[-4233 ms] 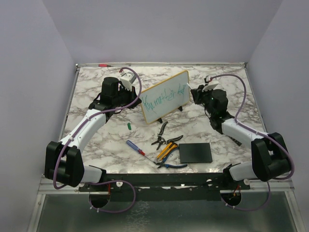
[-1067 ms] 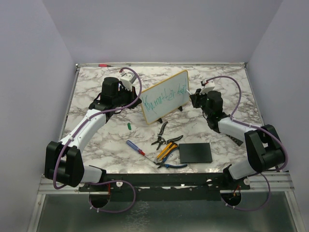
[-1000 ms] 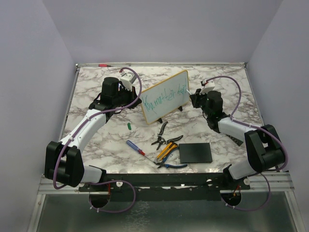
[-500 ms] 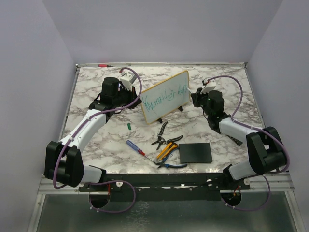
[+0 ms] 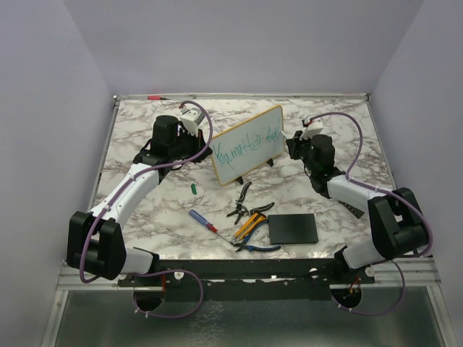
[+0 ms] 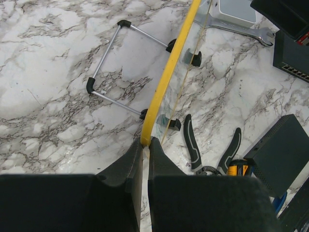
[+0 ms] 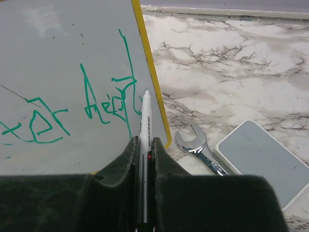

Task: Write a sentence on the whiteboard
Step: Write on the whiteboard at the whiteboard stand.

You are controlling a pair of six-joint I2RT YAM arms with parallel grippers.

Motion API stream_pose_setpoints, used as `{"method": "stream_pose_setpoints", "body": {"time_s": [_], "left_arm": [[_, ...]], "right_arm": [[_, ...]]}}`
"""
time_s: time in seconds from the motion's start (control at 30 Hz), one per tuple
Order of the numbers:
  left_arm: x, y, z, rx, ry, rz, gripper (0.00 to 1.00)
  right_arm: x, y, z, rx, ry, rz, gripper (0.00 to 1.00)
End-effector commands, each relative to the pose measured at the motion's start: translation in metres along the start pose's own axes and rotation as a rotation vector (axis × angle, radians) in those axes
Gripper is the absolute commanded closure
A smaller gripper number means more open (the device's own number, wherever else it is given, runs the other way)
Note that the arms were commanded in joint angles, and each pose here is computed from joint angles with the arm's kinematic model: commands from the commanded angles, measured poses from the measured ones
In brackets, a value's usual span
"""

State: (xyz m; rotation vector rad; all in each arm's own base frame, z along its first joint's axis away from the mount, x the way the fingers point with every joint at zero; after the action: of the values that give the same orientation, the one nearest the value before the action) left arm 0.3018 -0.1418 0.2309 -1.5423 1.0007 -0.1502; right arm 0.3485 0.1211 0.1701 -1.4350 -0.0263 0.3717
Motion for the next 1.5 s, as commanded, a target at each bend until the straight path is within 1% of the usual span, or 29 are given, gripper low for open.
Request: {"method": "stream_pose_setpoints", "body": {"time_s": [0.0, 0.3, 0.83, 0.87, 1.13, 1.33, 1.4, 1.47], "left_arm": [[-0.003, -0.006, -0.001, 0.041, -0.014, -0.029, 0.99], [-0.002, -0.006, -0.001, 0.041, -0.013, -0.028, 0.99], [-0.003, -0.006, -0.001, 0.038, -0.017, -0.03, 0.99], [-0.003, -0.006, -0.001, 0.039, -0.017, -0.031, 0.99], [-0.004, -0.007, -0.001, 0.039, -0.018, -0.035, 0.99], [-0.005, -0.007, -0.001, 0.043, -0.021, -0.037, 0.99], [-0.005, -0.007, -0.001, 0.042, -0.021, -0.036, 0.99], [-0.005, -0.007, -0.001, 0.043, -0.021, -0.037, 0.99]], "right_arm": [[0.009, -0.005, -0.001, -0.017, 0.013, -0.013, 0.99], [0.008, 0.008, -0.001, -0.025, -0.005, 0.028, 0.99], [-0.006, 0.037, 0.005, 0.032, -0.049, 0.107, 0.99], [-0.007, 0.039, 0.008, 0.035, -0.075, 0.116, 0.99], [-0.008, 0.041, 0.013, 0.03, -0.109, 0.123, 0.99], [-0.017, 0.035, 0.013, 0.036, -0.084, 0.092, 0.99], [-0.021, 0.031, 0.007, 0.057, -0.011, 0.071, 0.99], [-0.022, 0.029, 0.005, 0.062, 0.009, 0.069, 0.99]]}}
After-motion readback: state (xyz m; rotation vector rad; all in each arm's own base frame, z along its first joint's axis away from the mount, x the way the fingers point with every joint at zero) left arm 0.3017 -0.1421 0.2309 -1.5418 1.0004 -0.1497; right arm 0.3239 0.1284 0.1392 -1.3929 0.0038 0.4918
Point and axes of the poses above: each gripper's point midway between its finger pads, its own x axis out along the fingers, its own z axis along the line the jaws close on, y = z × x, the point moved 8 cm from there along -x, back along the fingers, and after that the axes turned 3 degrees about x, right-handed, at the moved point
